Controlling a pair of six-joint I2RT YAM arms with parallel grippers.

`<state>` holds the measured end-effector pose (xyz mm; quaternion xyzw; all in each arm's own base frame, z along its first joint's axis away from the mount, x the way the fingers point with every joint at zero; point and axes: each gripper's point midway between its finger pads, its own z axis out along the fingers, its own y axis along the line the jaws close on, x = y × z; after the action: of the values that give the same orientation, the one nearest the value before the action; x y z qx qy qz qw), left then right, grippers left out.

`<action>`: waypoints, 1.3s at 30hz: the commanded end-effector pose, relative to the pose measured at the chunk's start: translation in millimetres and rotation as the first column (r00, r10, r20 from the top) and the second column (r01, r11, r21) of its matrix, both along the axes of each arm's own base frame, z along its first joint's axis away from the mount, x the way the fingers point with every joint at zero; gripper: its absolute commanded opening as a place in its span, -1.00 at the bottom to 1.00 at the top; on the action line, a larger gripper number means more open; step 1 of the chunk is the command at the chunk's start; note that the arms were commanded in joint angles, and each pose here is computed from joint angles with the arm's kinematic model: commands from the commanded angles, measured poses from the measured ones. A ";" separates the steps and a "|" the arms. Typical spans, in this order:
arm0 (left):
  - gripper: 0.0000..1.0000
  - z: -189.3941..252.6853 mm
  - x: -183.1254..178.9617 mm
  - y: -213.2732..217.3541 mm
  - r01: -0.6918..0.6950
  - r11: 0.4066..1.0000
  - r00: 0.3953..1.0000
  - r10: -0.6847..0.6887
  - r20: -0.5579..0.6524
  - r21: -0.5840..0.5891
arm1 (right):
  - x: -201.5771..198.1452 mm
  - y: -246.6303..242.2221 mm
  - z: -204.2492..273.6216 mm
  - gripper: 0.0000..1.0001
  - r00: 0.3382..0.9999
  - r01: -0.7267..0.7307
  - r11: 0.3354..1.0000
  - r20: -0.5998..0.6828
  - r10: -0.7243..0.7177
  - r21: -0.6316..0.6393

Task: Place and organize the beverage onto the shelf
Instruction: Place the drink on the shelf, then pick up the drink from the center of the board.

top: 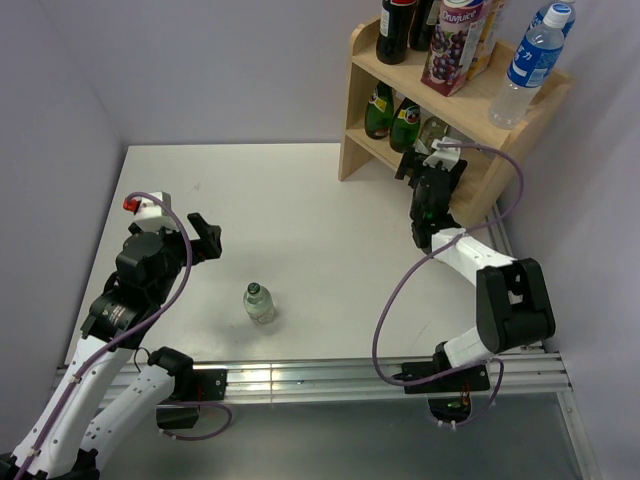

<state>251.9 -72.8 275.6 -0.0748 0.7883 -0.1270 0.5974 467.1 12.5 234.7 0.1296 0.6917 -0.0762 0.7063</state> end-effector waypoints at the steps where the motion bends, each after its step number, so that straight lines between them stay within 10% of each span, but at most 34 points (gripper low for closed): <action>1: 0.99 8.1 2.5 -0.6 0.003 1.000 0.999 -0.003 0.032 -0.011 | -12.3 4.8 4.1 1.00 0.999 -0.032 0.999 0.013 0.032 0.044; 24: 0.99 -15.0 3.7 -1.0 -0.085 0.995 0.969 0.073 -0.234 -0.042 | -98.4 79.8 39.0 1.00 0.969 -0.226 0.959 -0.058 0.238 0.169; 39: 0.99 -46.2 -23.2 -58.2 0.139 0.990 0.899 -0.126 -0.420 0.001 | -182.4 165.5 29.1 0.95 0.686 -0.682 0.688 -0.109 0.720 0.247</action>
<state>235.1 -114.6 218.1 -0.0501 0.9019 -0.1264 0.4100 300.6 163.1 286.6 -0.0520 0.7368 0.2270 0.6348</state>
